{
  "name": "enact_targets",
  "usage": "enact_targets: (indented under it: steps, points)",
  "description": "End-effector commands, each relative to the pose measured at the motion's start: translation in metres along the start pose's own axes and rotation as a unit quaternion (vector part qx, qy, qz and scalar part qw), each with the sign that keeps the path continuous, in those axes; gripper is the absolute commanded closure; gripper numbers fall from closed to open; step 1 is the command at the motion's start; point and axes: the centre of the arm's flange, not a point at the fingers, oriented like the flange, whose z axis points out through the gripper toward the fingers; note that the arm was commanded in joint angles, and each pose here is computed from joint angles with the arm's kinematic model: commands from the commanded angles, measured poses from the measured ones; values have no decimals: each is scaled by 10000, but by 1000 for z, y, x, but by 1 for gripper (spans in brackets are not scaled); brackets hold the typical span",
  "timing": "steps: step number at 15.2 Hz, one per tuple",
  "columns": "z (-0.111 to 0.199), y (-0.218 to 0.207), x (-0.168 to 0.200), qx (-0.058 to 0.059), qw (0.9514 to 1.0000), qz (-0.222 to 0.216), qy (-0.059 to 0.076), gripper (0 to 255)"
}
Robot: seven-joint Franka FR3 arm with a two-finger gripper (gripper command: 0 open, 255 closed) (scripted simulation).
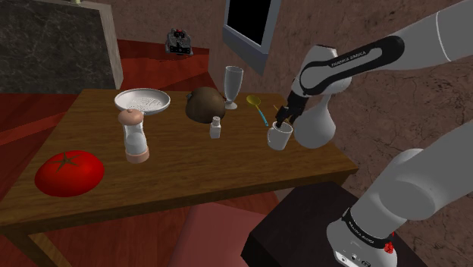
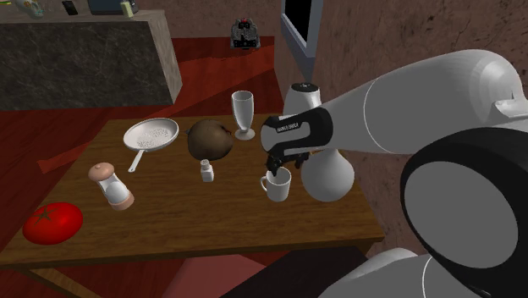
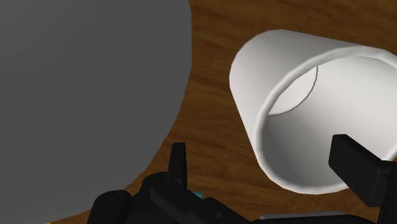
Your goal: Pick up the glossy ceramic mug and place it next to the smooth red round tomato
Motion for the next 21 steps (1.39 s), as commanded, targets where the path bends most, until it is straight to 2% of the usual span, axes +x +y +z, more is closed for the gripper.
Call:
enact_targets:
  steps: [1,7,8,11,15,16,17,21]
  points:
    - [17,3,-9,32,9997,54,-257,0]
    - [17,3,-9,32,9997,54,-257,0]
    - [17,3,-13,33,9996,54,-257,255]
    - [13,22,-7,59,9996,52,-253,255]
    - [10,26,-30,72,9996,48,-255,255]
    - [0,32,-30,82,9996,50,-256,255]
    - [17,3,-9,32,9997,54,-256,255]
    - [-4,2,-7,32,9997,54,-257,255]
